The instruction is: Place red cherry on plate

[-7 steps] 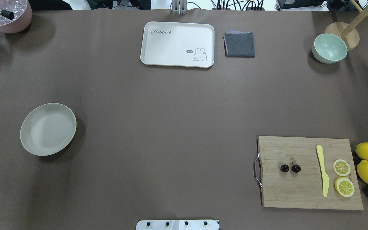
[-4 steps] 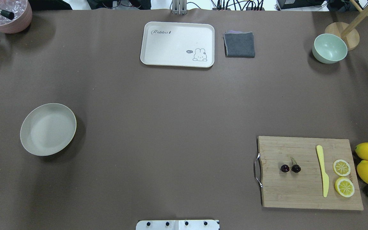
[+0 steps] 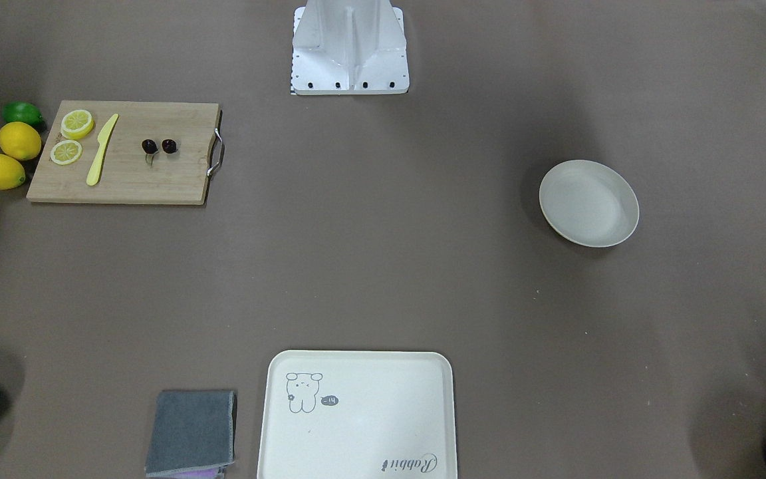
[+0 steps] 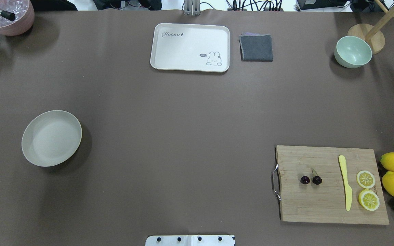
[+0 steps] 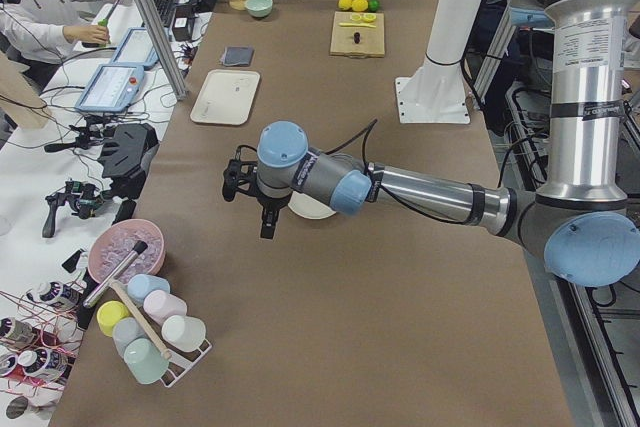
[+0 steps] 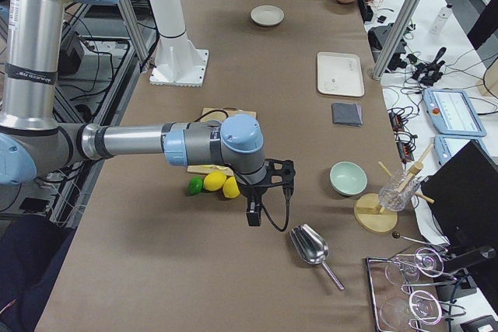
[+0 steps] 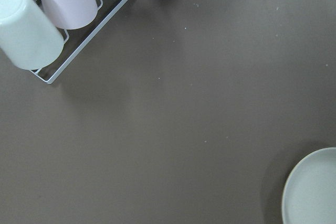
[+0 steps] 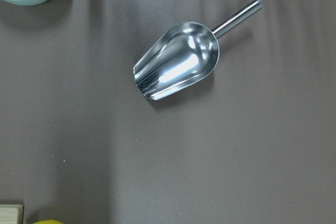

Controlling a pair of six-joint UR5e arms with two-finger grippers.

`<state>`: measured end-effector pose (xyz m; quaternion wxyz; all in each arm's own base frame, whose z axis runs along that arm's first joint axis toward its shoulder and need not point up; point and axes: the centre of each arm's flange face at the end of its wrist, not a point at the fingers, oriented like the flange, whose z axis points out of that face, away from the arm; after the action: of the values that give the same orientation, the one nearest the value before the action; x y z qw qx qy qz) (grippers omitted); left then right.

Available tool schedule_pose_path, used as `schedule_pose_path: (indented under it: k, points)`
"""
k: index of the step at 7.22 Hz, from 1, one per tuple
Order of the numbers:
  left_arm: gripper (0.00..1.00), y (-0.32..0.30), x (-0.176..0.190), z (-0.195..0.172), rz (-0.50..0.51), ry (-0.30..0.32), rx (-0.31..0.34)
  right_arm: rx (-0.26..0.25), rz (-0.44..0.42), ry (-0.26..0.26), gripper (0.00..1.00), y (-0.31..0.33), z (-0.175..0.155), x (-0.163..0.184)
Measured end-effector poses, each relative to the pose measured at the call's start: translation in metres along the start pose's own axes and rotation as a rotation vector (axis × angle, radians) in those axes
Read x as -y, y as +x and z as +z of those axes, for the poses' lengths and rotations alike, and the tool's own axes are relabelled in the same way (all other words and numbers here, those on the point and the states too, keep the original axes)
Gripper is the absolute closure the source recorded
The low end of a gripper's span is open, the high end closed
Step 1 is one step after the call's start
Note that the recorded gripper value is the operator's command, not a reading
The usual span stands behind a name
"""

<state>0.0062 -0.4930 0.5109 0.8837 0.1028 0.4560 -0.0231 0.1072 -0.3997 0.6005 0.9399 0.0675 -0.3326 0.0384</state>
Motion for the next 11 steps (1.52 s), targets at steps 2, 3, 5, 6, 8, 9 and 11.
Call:
schedule_pose_path:
  k: [2, 3, 5, 6, 8, 9, 11]
  points:
    - [0.03, 0.073, 0.001, 0.067, 0.049, -0.102, -0.035, 0.006, -0.001, 0.001, 0.0, -0.001, 0.0, 0.001]
    - [0.03, 0.089, -0.009, 0.106, 0.089, -0.134, -0.044, 0.012, -0.001, 0.001, 0.0, -0.001, 0.0, 0.001]
    - [0.03, 0.073, -0.031, 0.18, 0.146, -0.135, -0.062, 0.026, -0.002, 0.002, 0.0, -0.003, -0.001, 0.001]
    - [0.07, 0.062, -0.043, 0.207, 0.158, -0.123, -0.076, 0.027, -0.003, 0.003, 0.0, -0.003, -0.001, 0.001]
    - [0.12, 0.055, -0.062, 0.23, 0.133, -0.105, -0.109, 0.028, -0.007, 0.007, 0.0, -0.004, -0.002, 0.001]
    - [0.2, 0.058, -0.069, 0.234, 0.121, -0.096, -0.123, 0.027, -0.01, 0.009, 0.0, -0.005, -0.003, 0.002]
    - [0.96, 0.059, -0.075, 0.238, 0.115, -0.093, -0.132, 0.027, -0.012, 0.011, 0.0, -0.005, -0.004, 0.002]
